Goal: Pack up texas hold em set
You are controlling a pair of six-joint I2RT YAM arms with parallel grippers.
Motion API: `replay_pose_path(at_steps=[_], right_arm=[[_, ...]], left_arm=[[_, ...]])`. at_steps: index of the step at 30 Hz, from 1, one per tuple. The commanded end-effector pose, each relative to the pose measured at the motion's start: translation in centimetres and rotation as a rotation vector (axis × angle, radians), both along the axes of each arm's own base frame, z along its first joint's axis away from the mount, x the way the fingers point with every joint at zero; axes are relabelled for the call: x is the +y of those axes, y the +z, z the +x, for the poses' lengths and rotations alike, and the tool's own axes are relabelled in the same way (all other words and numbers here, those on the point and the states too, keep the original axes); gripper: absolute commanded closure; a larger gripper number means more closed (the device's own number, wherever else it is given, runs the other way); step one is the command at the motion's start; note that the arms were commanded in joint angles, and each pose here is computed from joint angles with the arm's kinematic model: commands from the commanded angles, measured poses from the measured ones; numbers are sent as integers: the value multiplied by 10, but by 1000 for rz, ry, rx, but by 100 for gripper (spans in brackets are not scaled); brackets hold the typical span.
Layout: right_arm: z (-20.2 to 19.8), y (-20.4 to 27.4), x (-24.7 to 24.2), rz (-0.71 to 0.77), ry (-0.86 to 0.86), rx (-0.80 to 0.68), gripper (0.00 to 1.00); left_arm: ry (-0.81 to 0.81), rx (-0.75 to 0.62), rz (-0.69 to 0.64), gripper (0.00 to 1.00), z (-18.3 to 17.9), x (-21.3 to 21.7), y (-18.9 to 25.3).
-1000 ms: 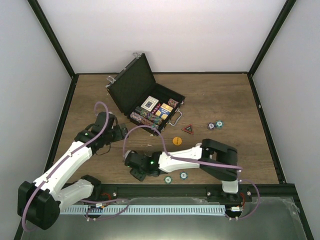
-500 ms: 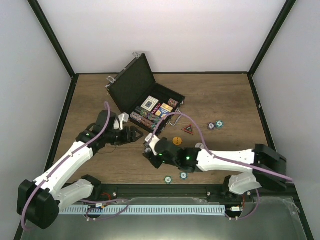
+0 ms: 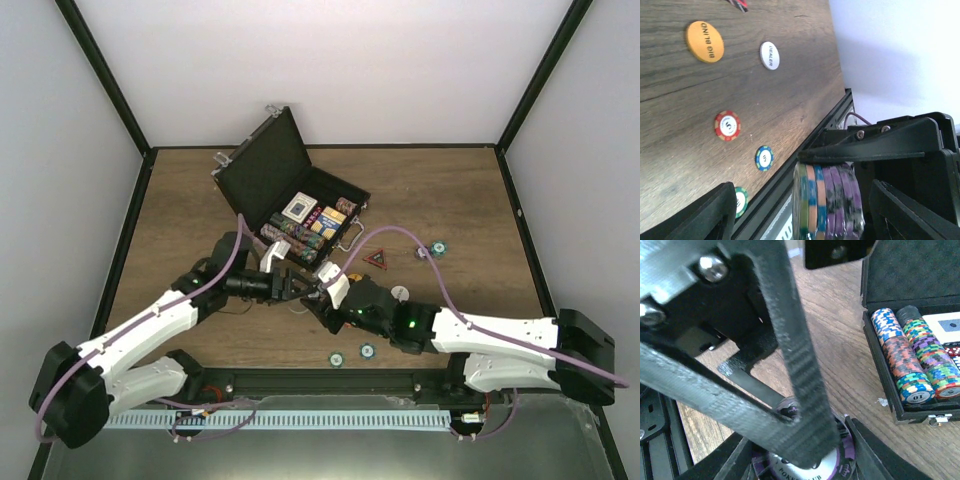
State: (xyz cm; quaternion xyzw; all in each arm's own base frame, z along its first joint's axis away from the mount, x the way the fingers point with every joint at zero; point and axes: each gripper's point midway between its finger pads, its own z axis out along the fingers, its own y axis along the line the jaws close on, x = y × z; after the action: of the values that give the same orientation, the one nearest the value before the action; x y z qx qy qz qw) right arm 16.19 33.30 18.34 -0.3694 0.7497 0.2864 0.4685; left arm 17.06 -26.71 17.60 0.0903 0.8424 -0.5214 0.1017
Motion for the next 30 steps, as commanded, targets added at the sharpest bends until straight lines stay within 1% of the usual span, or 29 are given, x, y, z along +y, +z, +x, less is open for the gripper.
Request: replay_pose_path(at_steps=[1, 10, 11, 14, 15, 17, 19, 25, 28, 30], right_arm=[[4, 23, -1, 67, -11, -60, 67], [6, 17, -5, 52, -31, -58, 67], [6, 17, -5, 52, -34, -57, 67], [7, 17, -7, 50, -40, -57, 67], [7, 16, -8, 48, -41, -56, 67], [7, 15, -8, 45, -45, -57, 67], [8, 14, -9, 40, -49, -57, 67], [9, 11, -10, 26, -55, -54, 67], [10, 10, -10, 23, -61, -52, 67], [10, 10, -10, 23, -63, -53, 67]], left_arm=[[-22, -7, -67, 27, 3, -18, 12], [-56, 10, -61, 43, -4, -35, 6], [-57, 10, -60, 43, -4, -35, 5], [-54, 8, -52, 30, -4, -34, 4], [-53, 7, -47, 28, -4, -33, 4], [-49, 1, -39, 28, -4, -32, 4], [-48, -3, -39, 33, -3, -32, 6], [-47, -15, -42, 53, -4, -31, 9], [-46, -18, -36, 59, -4, -30, 8], [-45, -16, -33, 61, -4, -30, 8]])
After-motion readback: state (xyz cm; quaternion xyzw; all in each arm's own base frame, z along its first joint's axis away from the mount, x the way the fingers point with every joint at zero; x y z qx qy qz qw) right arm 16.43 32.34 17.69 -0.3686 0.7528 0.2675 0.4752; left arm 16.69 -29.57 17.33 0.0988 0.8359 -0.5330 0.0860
